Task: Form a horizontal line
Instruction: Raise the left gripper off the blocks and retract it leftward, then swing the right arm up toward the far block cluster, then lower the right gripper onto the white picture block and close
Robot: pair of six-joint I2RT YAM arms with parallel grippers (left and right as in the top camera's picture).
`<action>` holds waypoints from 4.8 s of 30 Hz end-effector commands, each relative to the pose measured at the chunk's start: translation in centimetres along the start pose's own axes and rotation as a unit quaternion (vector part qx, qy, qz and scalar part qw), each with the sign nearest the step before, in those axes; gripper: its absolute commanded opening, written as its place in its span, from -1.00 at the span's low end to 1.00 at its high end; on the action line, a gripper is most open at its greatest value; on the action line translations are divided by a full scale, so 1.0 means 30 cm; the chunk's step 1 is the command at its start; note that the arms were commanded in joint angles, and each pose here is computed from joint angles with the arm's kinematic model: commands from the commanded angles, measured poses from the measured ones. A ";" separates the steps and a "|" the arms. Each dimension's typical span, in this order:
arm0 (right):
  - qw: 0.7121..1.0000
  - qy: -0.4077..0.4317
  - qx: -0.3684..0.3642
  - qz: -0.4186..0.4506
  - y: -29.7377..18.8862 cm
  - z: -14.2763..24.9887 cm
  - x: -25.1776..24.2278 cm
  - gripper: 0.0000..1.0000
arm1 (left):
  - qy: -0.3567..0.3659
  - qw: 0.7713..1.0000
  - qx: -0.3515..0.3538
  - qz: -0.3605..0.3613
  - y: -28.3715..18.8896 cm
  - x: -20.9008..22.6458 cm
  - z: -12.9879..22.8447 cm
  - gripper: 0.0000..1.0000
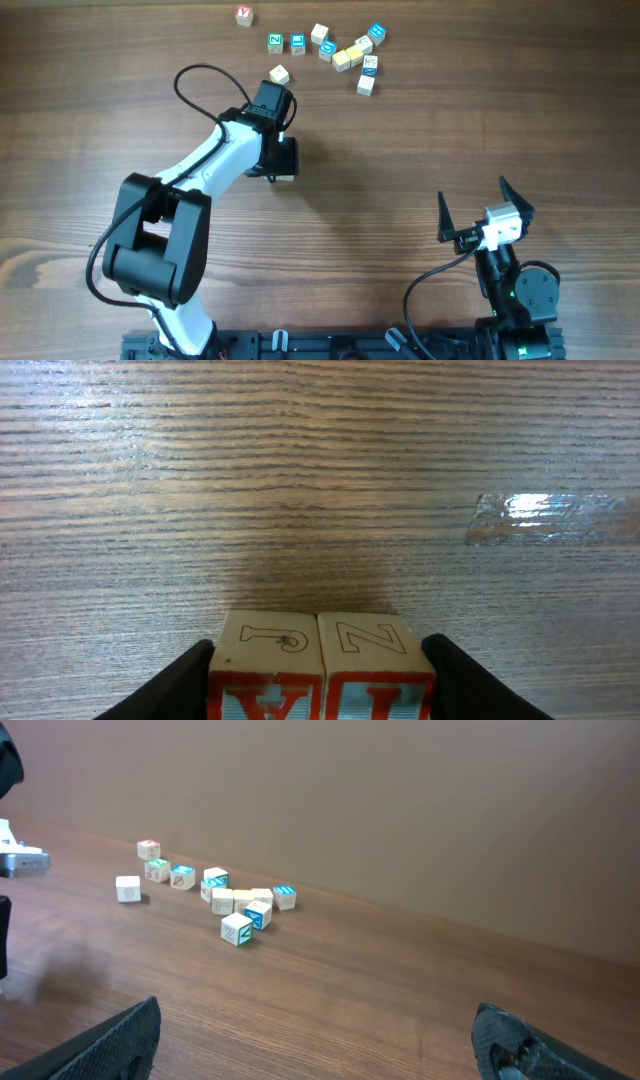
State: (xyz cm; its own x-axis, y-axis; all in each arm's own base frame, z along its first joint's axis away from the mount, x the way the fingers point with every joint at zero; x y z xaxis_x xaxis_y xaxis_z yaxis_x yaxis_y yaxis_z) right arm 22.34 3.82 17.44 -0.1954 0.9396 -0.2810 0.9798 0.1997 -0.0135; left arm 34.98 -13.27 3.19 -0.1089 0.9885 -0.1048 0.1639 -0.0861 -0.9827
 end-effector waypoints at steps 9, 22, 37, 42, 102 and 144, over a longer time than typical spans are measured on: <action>1.000 -0.001 -0.001 0.010 -0.001 0.000 -0.012 0.99 | -0.026 0.999 0.023 0.005 0.020 -0.006 0.033 0.54; 1.000 -0.001 -0.001 0.010 -0.001 0.000 -0.012 1.00 | -0.145 0.985 -0.092 0.025 -0.008 0.251 -0.237 0.90; 1.000 -0.001 -0.001 0.010 -0.001 0.000 -0.012 0.99 | -0.429 0.900 -0.072 -0.035 -0.069 0.935 -0.145 1.00; 1.000 -0.001 -0.001 0.010 -0.001 0.000 -0.012 1.00 | -0.455 0.887 -0.076 -0.039 -0.080 1.007 -0.122 1.00; 0.849 0.249 0.438 -0.163 0.847 -0.277 -0.044 0.99 | -0.457 0.885 -0.076 -0.040 -0.081 1.014 -0.120 1.00; 0.812 0.189 0.552 -0.006 1.046 0.308 0.392 0.86 | -0.457 0.885 -0.076 -0.040 -0.081 1.014 -0.120 1.00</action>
State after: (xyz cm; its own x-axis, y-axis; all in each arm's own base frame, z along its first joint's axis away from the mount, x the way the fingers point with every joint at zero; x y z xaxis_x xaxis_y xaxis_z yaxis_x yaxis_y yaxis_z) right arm 51.31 18.69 6.14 -0.0713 0.9974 0.0123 0.4032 0.0401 -0.9142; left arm 34.94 17.48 3.43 -0.8558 0.4825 -0.1865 0.2523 0.0747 -0.9648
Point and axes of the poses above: each gripper's point midway between its finger pads, its own y axis out along the fingers, its own x axis along the line the jaws close on, z = x × y, the point moved 2 cm from there along -y, back along the fingers, and after that the axes turned 6 degrees about -y, right-handed, at the moved point
